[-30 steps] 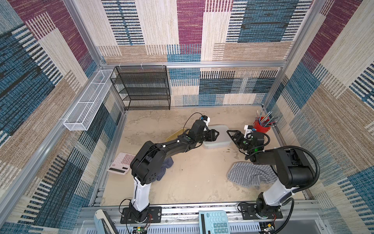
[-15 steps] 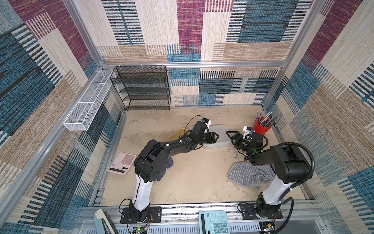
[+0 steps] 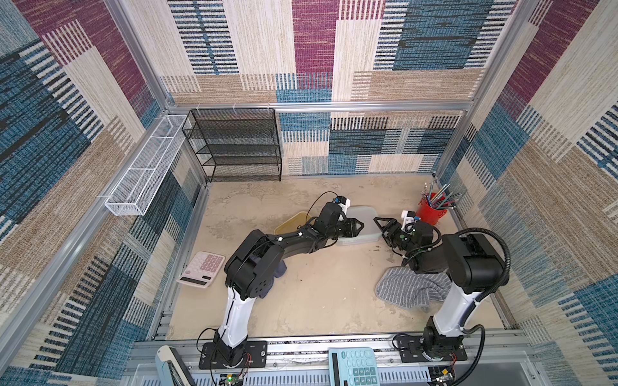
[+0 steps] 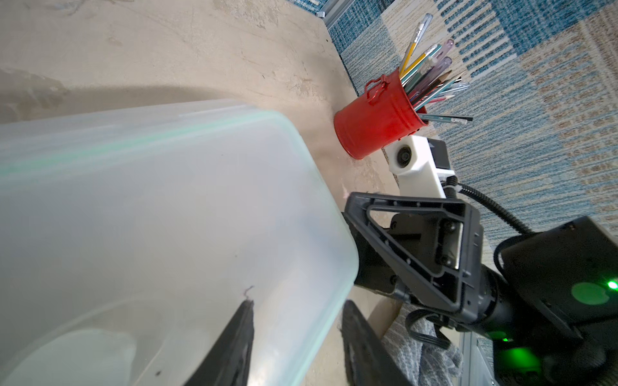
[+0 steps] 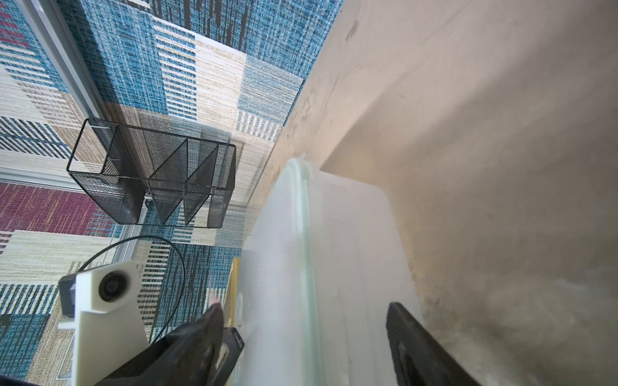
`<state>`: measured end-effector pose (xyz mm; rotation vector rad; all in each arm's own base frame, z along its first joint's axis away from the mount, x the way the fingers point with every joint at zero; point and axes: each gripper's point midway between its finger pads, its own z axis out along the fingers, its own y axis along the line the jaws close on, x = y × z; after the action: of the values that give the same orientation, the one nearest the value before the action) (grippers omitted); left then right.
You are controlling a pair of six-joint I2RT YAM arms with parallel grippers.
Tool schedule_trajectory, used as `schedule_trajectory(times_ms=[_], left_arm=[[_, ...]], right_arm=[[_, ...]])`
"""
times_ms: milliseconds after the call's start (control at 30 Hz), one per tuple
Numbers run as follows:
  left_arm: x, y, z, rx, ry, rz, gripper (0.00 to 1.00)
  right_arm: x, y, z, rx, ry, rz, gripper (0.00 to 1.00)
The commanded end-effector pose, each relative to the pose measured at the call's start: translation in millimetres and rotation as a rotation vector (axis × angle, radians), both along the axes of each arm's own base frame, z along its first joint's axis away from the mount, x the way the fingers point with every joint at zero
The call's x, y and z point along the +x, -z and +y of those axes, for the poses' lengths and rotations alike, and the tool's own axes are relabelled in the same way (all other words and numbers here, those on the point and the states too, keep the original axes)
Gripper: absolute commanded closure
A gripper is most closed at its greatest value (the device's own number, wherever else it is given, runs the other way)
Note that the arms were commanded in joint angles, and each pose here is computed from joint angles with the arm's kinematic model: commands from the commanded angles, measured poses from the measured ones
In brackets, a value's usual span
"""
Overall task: Wipe the insides of the lunch boxes
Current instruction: Open the fastener of the lunch box.
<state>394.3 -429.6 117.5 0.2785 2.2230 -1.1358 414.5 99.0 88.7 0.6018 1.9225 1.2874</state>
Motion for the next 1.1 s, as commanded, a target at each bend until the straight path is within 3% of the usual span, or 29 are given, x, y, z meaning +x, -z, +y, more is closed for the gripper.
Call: schedule_trajectory(times_ms=[0, 200, 400, 967, 1033, 1067], left_arm=[[-11.0, 28.0, 3.0, 0.052, -0.001, 0.104, 0.55], [-11.3, 30.4, 2.8, 0.052, -0.009, 0.108, 0.56], [-11.2, 37.1, 7.8, 0.07, -0.026, 0.111, 0.56], [-13.4, 61.6, 14.9, 0.189, -0.045, 0.129, 0.59], [-14.3, 61.2, 16.6, 0.189, -0.049, 0.129, 0.59], [-14.9, 58.1, 15.7, 0.182, -0.045, 0.125, 0.59]], right_arm=[[-1.1, -17.7, 3.9, 0.037, -0.017, -0.06, 0.25], [-3.5, -16.9, 6.9, 0.075, -0.031, -0.061, 0.36], [-5.3, -13.5, 2.1, 0.024, -0.007, -0.045, 0.41], [-4.7, -14.9, -8.1, -0.091, 0.034, -0.032, 0.71], [-4.8, -14.3, -9.8, -0.101, 0.043, -0.028, 0.7], [-4.6, -12.3, -10.6, -0.107, 0.047, -0.021, 0.64]])
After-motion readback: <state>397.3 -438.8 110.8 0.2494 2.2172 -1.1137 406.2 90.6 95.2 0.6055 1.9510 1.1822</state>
